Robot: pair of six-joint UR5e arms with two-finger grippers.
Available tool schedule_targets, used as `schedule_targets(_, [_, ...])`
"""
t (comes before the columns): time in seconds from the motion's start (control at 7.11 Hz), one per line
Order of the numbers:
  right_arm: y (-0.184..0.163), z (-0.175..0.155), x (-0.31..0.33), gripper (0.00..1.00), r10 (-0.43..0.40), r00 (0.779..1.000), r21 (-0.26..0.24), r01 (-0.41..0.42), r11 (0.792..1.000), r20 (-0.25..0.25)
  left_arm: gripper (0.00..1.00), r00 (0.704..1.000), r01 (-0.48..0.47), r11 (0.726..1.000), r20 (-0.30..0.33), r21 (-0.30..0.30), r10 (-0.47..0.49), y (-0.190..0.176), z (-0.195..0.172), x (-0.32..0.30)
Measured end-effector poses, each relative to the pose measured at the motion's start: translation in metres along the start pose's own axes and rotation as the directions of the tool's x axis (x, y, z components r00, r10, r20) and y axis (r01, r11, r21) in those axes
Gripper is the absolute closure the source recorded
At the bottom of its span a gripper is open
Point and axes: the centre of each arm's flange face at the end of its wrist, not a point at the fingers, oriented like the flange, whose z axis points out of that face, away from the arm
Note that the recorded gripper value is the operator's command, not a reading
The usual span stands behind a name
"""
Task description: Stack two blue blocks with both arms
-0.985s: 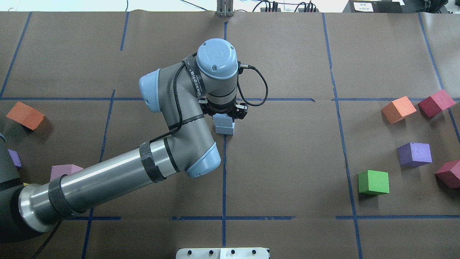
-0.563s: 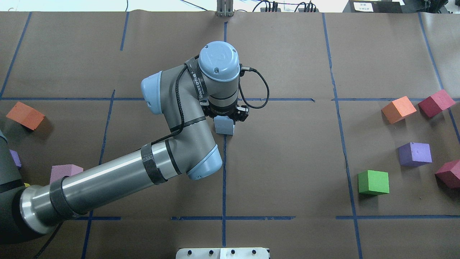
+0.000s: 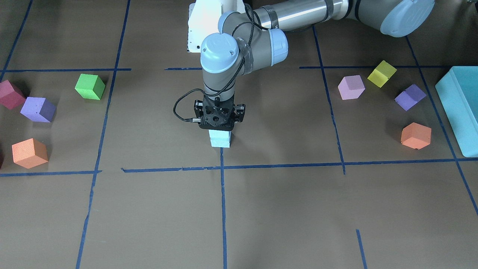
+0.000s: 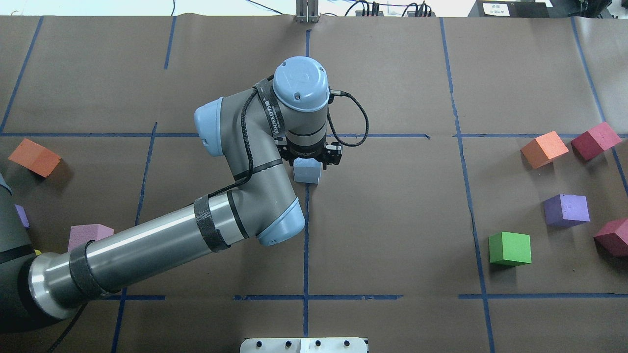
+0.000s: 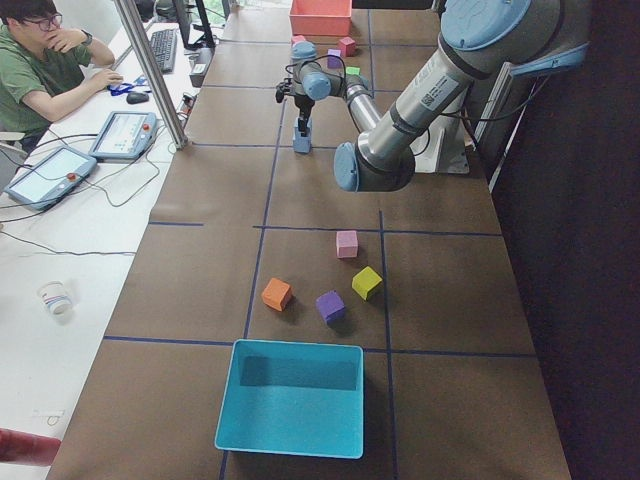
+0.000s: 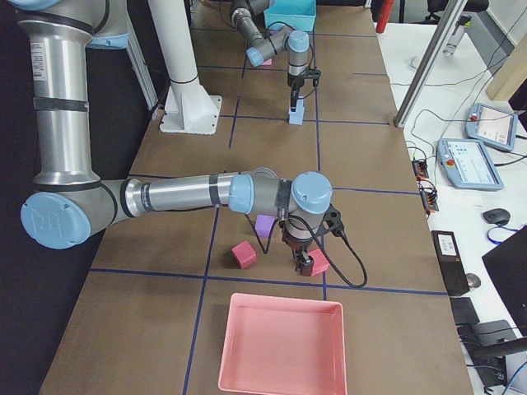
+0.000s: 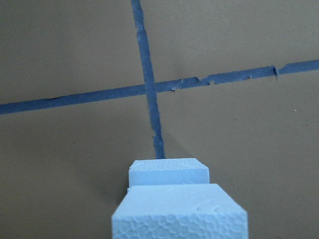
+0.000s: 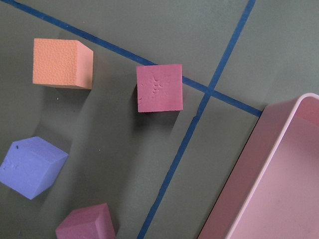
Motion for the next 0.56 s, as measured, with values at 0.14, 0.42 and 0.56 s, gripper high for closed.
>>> schedule_targets(0.14, [0.0,0.0,0.0,0.01,0.0,1.0,0.0,0.0,1.0,0.0,0.0,1.0,0.008,1.0,-0.004,0.002,-0.008,0.0,-0.003,0.002])
schedule_targets(0.42, [0.0,0.001,0.001,0.01,0.002,1.0,-0.002,-0.002,1.0,0.001,0.0,1.0,0.022,1.0,-0.016,0.013,-0.022,-0.004,-0.028,0.006])
schedule_targets(0.56, [0.0,0.001,0.001,0.01,0.002,1.0,-0.002,-0.002,1.0,0.001,0.0,0.999,0.039,0.999,-0.02,0.01,-0.039,-0.009,-0.055,-0.002])
